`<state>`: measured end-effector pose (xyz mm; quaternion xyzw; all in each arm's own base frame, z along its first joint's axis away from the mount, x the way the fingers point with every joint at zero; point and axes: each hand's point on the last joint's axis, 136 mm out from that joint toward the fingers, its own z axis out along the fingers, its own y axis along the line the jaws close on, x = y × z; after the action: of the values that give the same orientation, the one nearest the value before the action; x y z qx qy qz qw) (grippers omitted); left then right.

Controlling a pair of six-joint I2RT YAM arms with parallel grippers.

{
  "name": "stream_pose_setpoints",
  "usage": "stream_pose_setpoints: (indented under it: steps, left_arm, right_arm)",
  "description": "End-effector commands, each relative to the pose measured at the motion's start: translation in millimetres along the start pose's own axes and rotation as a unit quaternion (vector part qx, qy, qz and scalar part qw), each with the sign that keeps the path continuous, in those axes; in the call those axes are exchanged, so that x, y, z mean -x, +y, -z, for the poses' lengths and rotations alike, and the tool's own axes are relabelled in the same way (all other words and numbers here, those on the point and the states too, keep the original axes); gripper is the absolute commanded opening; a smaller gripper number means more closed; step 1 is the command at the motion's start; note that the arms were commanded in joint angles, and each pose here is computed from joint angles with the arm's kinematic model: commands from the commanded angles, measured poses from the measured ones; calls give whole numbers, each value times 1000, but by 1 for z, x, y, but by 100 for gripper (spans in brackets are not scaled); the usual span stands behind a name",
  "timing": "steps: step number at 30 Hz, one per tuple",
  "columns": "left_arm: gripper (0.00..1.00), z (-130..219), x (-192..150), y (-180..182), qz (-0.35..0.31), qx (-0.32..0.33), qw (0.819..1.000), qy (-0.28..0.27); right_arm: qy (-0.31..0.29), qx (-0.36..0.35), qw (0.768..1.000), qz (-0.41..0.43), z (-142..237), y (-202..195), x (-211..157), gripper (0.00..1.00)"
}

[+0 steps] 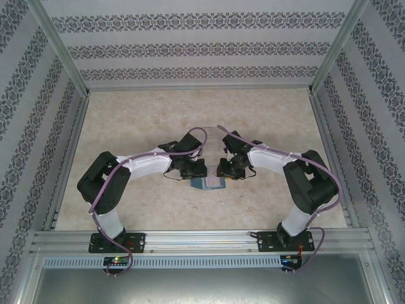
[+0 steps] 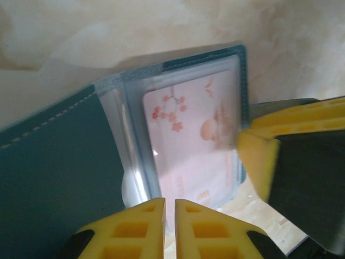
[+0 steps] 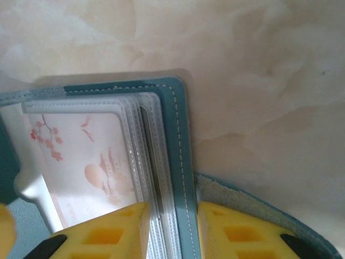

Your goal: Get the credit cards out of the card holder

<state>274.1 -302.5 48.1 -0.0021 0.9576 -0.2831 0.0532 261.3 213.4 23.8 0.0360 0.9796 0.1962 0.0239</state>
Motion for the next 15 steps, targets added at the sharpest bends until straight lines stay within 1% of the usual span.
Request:
stream_pose_setpoints:
  steps: [1, 4, 7, 11, 15]
  left_arm:
    - [9, -7, 8, 9, 19, -9, 1000, -16]
    - [7, -11, 8, 22, 32, -11, 999, -24]
    - [7, -12, 9, 27, 39, -25, 999, -27]
    - [7, -12, 12, 23, 34, -51, 997, -36]
    - [10, -11, 17, 21, 37, -70, 996, -44]
  right_arm:
    - [-13, 17, 1000, -5, 11, 6, 4, 29]
    - [-16, 25, 1000, -2, 13, 11, 7, 31]
    - [-20, 38, 999, 2, 15, 17, 11, 33]
    - [-18, 45, 999, 10, 14, 24, 15, 35]
    - [-6, 44, 999, 16, 9, 26, 17, 37]
